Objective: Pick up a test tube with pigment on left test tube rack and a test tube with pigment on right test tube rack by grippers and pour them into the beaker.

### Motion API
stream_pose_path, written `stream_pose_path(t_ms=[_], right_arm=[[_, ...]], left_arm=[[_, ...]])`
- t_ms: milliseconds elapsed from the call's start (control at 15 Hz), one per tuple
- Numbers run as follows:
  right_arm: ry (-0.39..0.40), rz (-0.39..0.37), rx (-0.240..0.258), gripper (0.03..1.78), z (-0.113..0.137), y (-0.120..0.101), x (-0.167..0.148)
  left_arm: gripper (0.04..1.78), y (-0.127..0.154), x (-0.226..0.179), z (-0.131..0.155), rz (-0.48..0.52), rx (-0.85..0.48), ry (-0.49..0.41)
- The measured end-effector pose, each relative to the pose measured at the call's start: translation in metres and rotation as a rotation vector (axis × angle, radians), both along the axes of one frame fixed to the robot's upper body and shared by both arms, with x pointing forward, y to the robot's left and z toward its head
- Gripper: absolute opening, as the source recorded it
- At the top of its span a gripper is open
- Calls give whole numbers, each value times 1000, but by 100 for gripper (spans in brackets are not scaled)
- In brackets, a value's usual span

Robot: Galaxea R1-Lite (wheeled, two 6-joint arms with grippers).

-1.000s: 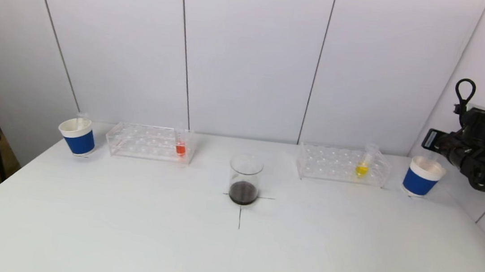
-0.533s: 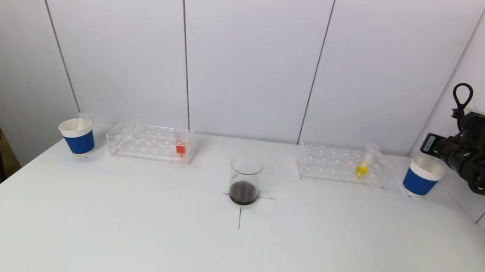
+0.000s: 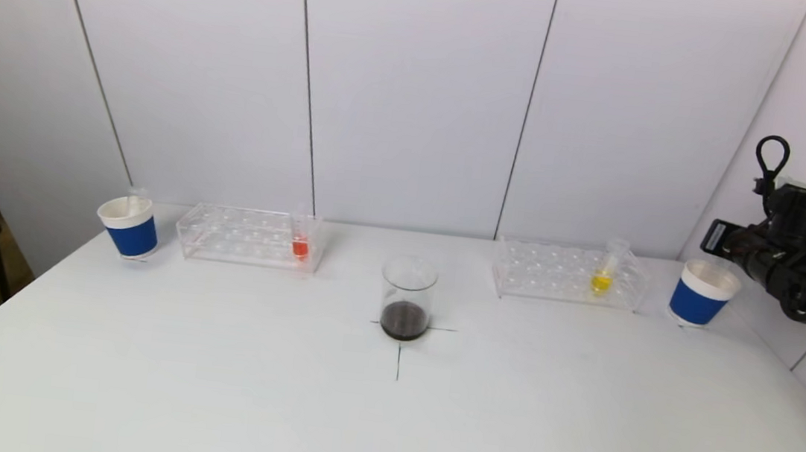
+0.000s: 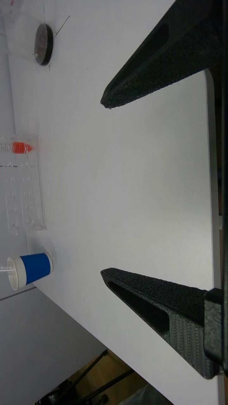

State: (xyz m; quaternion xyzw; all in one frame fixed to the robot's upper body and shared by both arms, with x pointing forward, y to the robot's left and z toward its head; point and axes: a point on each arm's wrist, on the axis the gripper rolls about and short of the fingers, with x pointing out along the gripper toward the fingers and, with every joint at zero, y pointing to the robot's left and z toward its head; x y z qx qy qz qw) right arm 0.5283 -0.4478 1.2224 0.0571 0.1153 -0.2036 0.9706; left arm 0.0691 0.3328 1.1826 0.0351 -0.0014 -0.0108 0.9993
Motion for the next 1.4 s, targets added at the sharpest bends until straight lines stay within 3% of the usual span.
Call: stream_pose_path(t_ms=[400, 533, 733, 1067, 1200, 1400], right_arm=[[1, -2, 3, 47, 0, 0, -1], [2, -1, 4, 55, -1, 0, -1], [4, -2, 4, 83, -1, 0, -1], [2, -2, 5, 157, -1, 0, -1], [-3, -1, 4, 172, 1, 0, -2], [-28, 9, -3, 177, 15, 7, -6]], left_arm=[[176, 0, 0, 0, 0, 0, 0], [176, 0, 0, 0, 0, 0, 0], [176, 0, 0, 0, 0, 0, 0], [176, 0, 0, 0, 0, 0, 0], [176, 0, 0, 0, 0, 0, 0], [176, 0, 0, 0, 0, 0, 0]])
